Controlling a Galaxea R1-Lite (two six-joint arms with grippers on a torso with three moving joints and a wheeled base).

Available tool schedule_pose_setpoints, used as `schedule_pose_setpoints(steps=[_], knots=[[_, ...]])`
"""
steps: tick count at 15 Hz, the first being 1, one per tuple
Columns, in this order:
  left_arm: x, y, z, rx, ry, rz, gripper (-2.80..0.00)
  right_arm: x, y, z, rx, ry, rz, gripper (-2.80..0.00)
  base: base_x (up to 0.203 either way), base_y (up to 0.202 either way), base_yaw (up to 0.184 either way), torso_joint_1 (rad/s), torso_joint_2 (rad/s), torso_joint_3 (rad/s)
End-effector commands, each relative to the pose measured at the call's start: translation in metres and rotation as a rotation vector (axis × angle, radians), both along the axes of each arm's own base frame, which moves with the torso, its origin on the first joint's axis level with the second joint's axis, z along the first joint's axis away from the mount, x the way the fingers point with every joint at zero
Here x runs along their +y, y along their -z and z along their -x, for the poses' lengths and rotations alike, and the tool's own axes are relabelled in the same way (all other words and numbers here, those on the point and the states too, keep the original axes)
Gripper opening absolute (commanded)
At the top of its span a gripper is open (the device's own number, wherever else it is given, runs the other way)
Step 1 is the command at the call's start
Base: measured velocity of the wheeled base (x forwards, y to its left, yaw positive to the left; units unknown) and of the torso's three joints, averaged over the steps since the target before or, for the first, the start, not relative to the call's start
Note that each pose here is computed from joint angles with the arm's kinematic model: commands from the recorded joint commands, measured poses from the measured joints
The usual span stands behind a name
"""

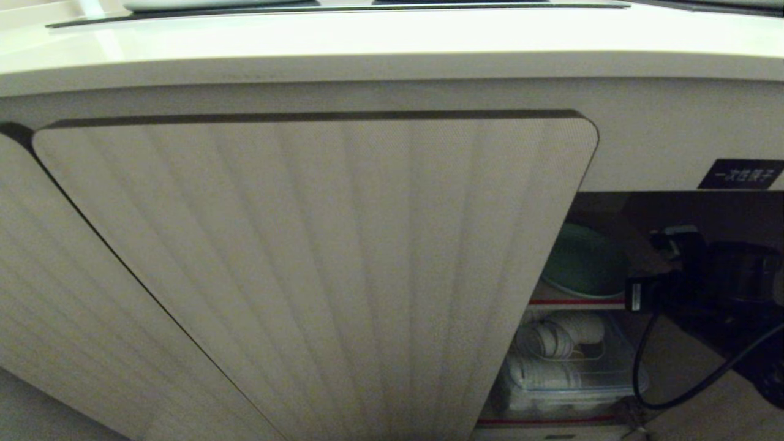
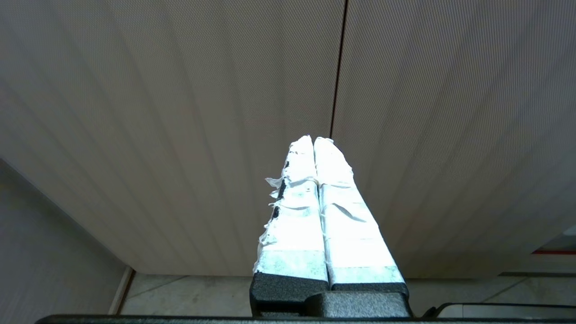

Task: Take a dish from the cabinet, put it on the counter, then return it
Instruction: Take the plate from the cabinet

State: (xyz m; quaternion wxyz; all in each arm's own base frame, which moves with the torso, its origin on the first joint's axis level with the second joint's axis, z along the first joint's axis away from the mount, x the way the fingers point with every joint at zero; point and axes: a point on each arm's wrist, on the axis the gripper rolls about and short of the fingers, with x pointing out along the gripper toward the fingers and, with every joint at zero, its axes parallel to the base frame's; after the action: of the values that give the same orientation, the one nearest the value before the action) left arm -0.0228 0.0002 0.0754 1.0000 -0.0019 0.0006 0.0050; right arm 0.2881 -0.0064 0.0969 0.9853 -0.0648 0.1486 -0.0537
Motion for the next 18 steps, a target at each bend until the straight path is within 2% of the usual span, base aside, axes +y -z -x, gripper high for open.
schedule_pose_setpoints(steps=[1,4,5,18], knots=[[0.0,0.0001,0.0,0.0,-0.001,0.001,-2.8,-0.0004,0.0006,-0.0026,-0.004,0.012,0.005,-2.8,0.0,0.0,0.0,0.0,0.0,0.0],[0.0,-0.0001,0.0,-0.001,-0.001,0.001,-2.8,-0.0007,0.0009,-0.0042,-0.004,0.023,0.007,-2.8,0.0,0.0,0.0,0.0,0.0,0.0],[0.0,0.0,0.0,-0.001,-0.001,0.001,-2.8,-0.0007,0.0011,-0.0046,-0.004,0.023,0.006,0.0,0.0,0.0,0.0,0.0,0.0,0.0],[0.0,0.0001,0.0,0.0,-0.001,0.001,-2.8,-0.0016,-0.0025,-0.0096,-0.021,0.065,-0.006,0.0,0.0,0.0,0.0,0.0,0.0,0.0]])
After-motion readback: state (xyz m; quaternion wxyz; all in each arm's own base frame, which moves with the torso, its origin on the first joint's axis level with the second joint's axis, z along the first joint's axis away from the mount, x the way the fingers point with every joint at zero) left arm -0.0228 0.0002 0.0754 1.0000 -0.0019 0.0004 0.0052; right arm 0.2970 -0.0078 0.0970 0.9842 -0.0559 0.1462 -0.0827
